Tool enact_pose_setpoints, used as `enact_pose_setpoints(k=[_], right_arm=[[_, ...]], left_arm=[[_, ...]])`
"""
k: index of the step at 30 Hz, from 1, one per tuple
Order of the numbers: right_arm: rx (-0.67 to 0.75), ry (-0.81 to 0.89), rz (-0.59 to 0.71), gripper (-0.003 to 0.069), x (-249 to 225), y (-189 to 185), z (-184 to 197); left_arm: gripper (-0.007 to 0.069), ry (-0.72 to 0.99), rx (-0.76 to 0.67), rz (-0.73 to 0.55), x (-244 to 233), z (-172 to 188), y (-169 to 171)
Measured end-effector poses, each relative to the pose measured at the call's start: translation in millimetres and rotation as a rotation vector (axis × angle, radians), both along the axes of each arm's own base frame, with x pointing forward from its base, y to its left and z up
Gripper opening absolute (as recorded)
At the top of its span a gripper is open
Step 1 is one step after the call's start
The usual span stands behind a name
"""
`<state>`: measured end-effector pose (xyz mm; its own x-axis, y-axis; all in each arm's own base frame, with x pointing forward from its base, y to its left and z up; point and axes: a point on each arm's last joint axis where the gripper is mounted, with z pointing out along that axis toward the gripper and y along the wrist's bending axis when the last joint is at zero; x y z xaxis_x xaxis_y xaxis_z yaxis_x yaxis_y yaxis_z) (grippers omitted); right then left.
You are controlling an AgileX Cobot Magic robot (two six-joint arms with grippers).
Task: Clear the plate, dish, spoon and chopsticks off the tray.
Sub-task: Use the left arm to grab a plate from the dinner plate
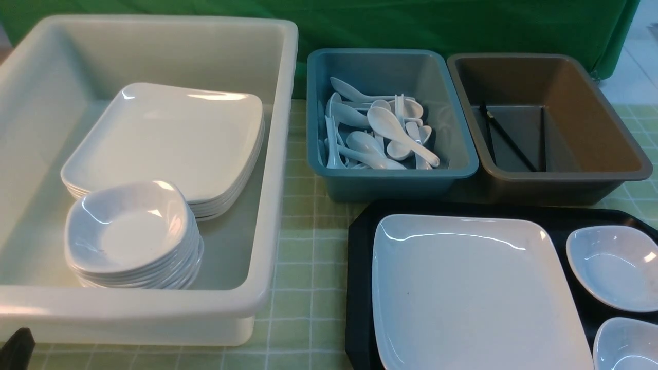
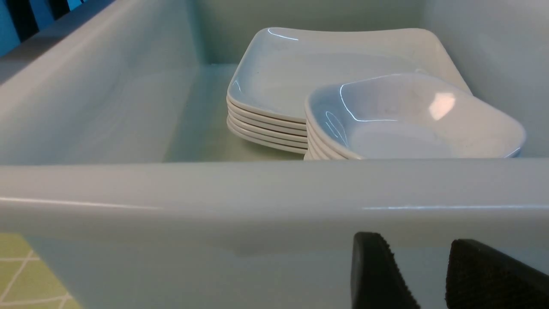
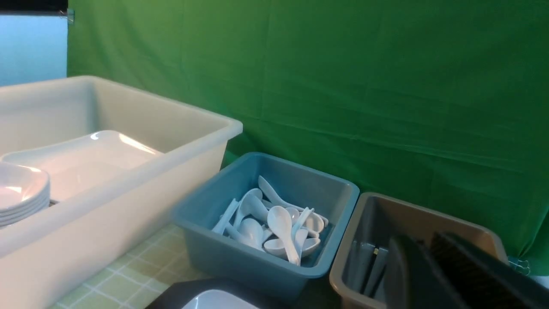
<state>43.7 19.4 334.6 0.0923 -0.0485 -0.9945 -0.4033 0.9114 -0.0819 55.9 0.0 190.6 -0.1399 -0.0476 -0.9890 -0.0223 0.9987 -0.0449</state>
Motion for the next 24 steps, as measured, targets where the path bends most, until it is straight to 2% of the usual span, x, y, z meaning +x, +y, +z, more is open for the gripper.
enact_pose_setpoints(k=[1, 2, 3, 4, 5, 7, 8, 16, 24], right_arm=[[0.012, 0.005, 0.001, 0.0066, 0, 0, 0], [0.012, 0.005, 0.001, 0.0067, 0, 0, 0], [0.023, 0.011, 0.001, 0.0069, 0, 0, 0], [0.026, 0.014, 0.002, 0.0069, 0, 0, 0], [0.026, 0.016, 0.002, 0.0069, 1, 0, 0], [0.031, 0.028, 0.002, 0.0071, 2, 1, -1], [0.032, 0.029, 0.002, 0.0071, 2, 1, -1], [0.053, 0.039, 0.003, 0.0073, 2, 1, -1], [0.062, 0.043, 0.004, 0.0082, 2, 1, -1]], left_arm=[[0.0227, -0.004, -0.154, 0.002, 0, 0, -2], [0.0227, -0.006, -0.215, 0.001, 0, 0, -3], [0.0227, -0.012, -0.576, 0.0, 0, 2, -7], [0.0227, -0.015, -0.74, 0.0, 0, 4, -9], [0.0227, -0.017, -0.802, -0.002, 0, 4, -9], [0.0227, -0.034, -1.186, -0.006, 0, 9, -12], [0.0229, -0.047, -1.279, -0.004, 0, 11, -11], [0.0228, -0.193, -1.382, 0.053, 1, 19, 0], [0.0221, -0.25, -1.463, 0.073, 0, 21, 4]])
